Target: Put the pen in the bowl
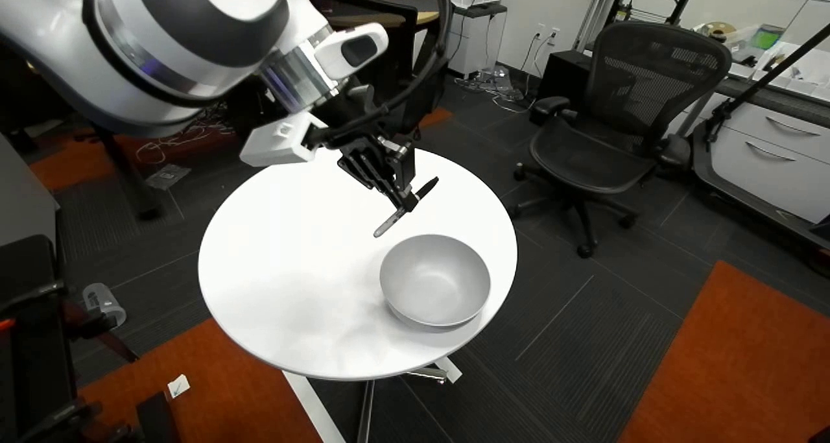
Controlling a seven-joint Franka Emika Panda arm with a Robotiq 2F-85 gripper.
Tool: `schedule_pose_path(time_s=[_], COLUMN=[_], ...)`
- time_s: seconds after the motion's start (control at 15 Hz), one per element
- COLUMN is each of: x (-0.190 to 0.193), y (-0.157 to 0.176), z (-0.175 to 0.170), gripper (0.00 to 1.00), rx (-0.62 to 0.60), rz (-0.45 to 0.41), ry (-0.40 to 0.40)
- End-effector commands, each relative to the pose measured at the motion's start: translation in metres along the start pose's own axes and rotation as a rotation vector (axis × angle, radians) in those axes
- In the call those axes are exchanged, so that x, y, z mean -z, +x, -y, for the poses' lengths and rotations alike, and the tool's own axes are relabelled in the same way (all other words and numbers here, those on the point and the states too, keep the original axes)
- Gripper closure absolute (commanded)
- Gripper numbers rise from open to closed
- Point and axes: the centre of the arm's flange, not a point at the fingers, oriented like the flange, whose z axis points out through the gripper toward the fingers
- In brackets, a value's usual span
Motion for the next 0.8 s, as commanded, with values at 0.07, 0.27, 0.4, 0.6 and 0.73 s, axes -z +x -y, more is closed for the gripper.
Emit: schedule_pose_path(time_s=[0.07, 0.27, 0.4, 0.6, 0.73], x=[-0.038, -0.053, -0.06, -0.068, -0.073], y=[-0.007, -0.012, -0.011, -0.006, -0.003], z=[-0.01, -0.018, -0.024, -0.033, -0.038], gripper=[0.97, 0.97, 0.97, 0.97, 0.97], rx=[-0.088, -0.12, -0.141, -0.163, -0.181], rz=[-0.039, -0.052, -0.068, -0.09, -0.096], ry=[0.036, 0.041, 0.038, 0.033, 0.029])
